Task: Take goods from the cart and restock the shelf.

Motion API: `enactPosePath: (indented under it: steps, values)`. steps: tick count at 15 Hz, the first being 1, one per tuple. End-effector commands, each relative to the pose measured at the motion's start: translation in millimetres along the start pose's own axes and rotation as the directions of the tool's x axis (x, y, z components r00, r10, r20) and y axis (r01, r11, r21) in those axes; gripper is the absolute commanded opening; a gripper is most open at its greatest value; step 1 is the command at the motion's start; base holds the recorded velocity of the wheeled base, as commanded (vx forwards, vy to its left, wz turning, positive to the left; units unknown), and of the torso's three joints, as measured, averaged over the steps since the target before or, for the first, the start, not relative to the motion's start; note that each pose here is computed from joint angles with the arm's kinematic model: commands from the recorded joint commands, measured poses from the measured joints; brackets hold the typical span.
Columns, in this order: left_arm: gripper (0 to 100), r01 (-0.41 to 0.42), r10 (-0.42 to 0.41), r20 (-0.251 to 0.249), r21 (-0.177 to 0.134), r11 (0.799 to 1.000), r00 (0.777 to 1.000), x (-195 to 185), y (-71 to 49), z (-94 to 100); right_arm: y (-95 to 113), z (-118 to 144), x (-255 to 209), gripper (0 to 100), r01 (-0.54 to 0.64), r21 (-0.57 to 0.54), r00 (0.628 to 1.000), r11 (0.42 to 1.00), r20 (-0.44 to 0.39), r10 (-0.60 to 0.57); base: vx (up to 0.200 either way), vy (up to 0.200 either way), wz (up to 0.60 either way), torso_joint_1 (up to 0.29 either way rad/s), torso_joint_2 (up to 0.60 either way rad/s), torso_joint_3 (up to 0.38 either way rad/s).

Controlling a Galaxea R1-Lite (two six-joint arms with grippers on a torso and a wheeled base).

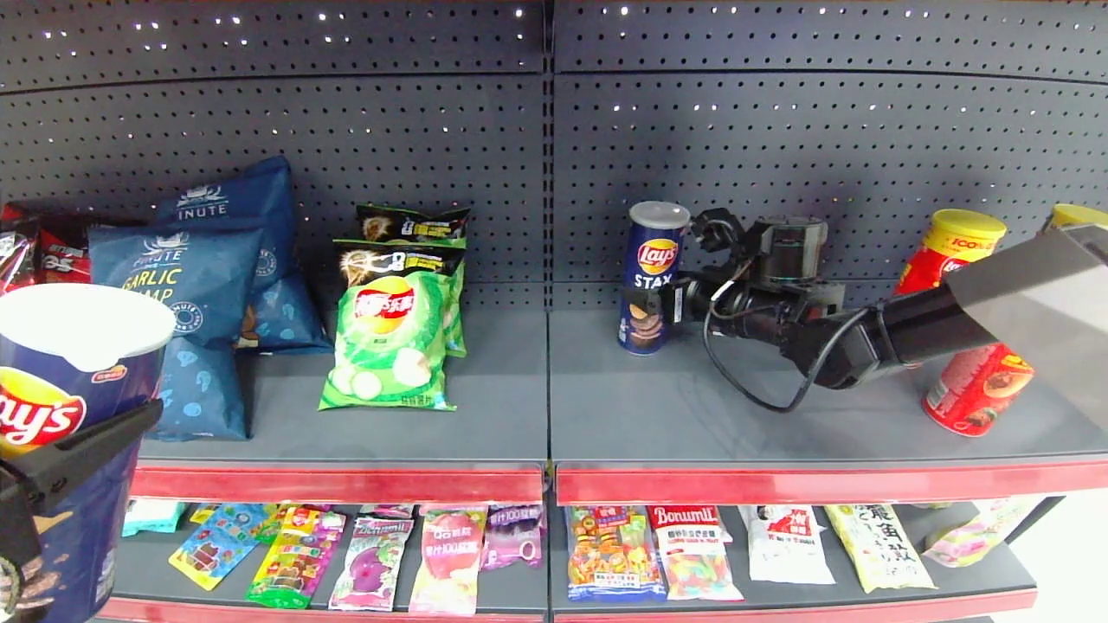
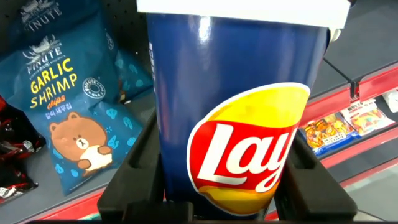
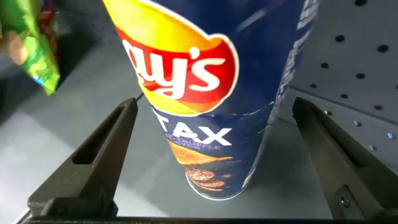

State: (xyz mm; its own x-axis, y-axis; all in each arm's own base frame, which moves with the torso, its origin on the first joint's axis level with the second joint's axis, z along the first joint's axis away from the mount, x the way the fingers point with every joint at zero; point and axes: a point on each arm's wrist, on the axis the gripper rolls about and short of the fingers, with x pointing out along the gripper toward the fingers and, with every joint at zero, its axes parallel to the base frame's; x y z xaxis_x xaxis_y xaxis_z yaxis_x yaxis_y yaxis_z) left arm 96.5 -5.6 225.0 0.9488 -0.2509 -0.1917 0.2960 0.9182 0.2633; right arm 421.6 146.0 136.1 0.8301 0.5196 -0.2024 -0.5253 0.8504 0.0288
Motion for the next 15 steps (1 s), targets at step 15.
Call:
enactPosePath:
  steps: [15]
  values:
    - [0,0.014,-0.014,-0.033,-0.008,1.0,0.999,8.8,1.3,-3.0,-21.6,1.0,21.9,100,-0.051,-0.044,0.998,0.998,0.045,0.053,0.0,0.0,0.0,0.0,0.0,0.0]
